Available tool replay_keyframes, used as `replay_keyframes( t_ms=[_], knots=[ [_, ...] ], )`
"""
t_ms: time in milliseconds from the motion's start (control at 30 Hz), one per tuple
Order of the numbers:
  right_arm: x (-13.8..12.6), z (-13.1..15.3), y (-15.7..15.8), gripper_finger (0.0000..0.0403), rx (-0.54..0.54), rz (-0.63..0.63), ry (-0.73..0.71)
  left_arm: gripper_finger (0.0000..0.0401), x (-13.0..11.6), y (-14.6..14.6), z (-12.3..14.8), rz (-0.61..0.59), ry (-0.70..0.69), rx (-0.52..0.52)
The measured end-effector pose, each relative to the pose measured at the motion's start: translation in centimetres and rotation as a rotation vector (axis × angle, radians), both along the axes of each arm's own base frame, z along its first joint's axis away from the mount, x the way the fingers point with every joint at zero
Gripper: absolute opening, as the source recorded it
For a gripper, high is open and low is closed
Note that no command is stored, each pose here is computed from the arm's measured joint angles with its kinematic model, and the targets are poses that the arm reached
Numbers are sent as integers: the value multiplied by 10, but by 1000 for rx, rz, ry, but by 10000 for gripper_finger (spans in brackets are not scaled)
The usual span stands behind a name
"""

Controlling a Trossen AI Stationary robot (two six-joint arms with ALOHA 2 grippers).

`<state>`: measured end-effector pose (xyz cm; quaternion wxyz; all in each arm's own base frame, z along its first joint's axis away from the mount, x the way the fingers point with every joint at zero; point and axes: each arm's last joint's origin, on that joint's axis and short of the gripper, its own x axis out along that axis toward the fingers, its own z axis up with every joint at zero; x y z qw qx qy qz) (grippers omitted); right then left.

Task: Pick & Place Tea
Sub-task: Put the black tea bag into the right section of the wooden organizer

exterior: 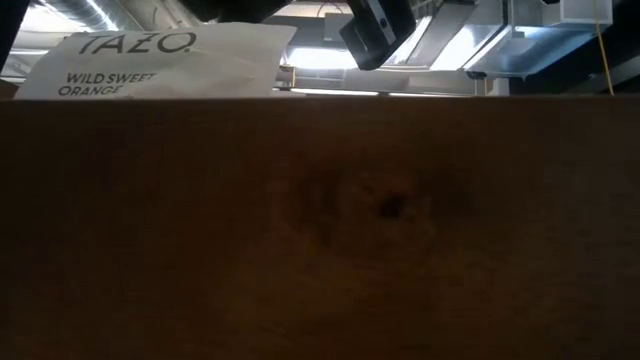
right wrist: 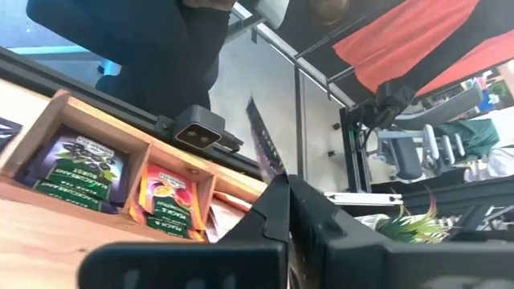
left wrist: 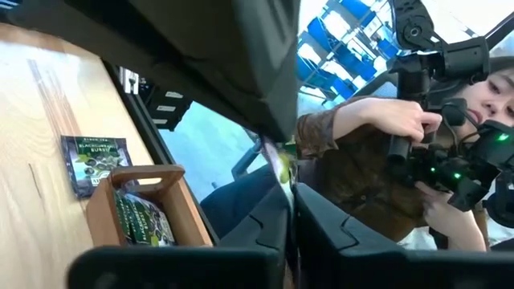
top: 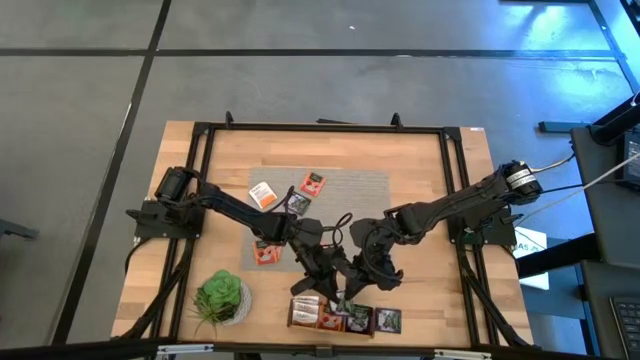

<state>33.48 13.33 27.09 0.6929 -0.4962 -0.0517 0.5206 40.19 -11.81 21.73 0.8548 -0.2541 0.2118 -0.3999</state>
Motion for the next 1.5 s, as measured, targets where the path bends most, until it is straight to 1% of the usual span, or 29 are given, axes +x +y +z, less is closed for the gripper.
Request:
replay_keyframes(
  t_ms=[67,233,400,467,500,567,633,767,800,867,900,933,1000,1067,1100,1167,1233,1333,1400,1467,1500],
  knots=[
    [0,1,0,13,5,-2,-6,6,0,1,0,-1,0,0],
    [-1,1,4,41,48,-36,61,7,0,1,0,0,-13,13],
    [-2,2,4,95,82,-70,122,3,0,1,-1,1,-11,18],
    [-2,4,4,118,80,-119,132,3,1,3,-1,5,-3,14],
    [-4,7,4,129,81,-164,142,4,1,4,-1,7,-3,18],
    [-12,16,1,146,96,-261,192,5,0,8,1,14,-7,37],
    [-27,32,-4,158,134,-328,256,3,-1,13,3,20,0,56],
    [-59,62,-20,170,260,-436,408,4,-1,29,7,54,-41,122],
    [-64,68,-24,171,297,-469,439,4,0,34,7,88,-59,154],
    [-72,78,-34,172,364,-571,478,3,1,45,5,209,-64,262],
    [-74,80,-38,172,404,-652,501,3,3,50,4,293,-74,328],
    [-75,83,-42,172,456,-752,520,3,4,55,3,383,-81,398],
    [-76,81,-50,172,550,-979,579,3,6,61,2,510,-104,506],
    [-77,76,-54,172,611,-1170,640,3,7,62,5,551,-153,552],
    [-80,72,-56,172,612,-1241,685,3,8,60,7,544,-182,560],
    [-85,63,-58,172,577,-1330,784,3,7,58,8,523,-208,587],
    [-88,59,-55,172,580,-1371,848,3,2,59,7,525,-207,595],
    [-90,60,-48,172,606,-1365,869,3,-8,69,-2,590,-262,535],
    [-91,60,-45,172,598,-1368,847,3,-17,75,-10,636,-308,467],
    [-90,60,-44,172,588,-1392,782,3,-27,79,-11,684,-395,382],
    [-87,60,-43,172,578,-1396,739,3,-31,80,-11,699,-437,356]
  ],
)
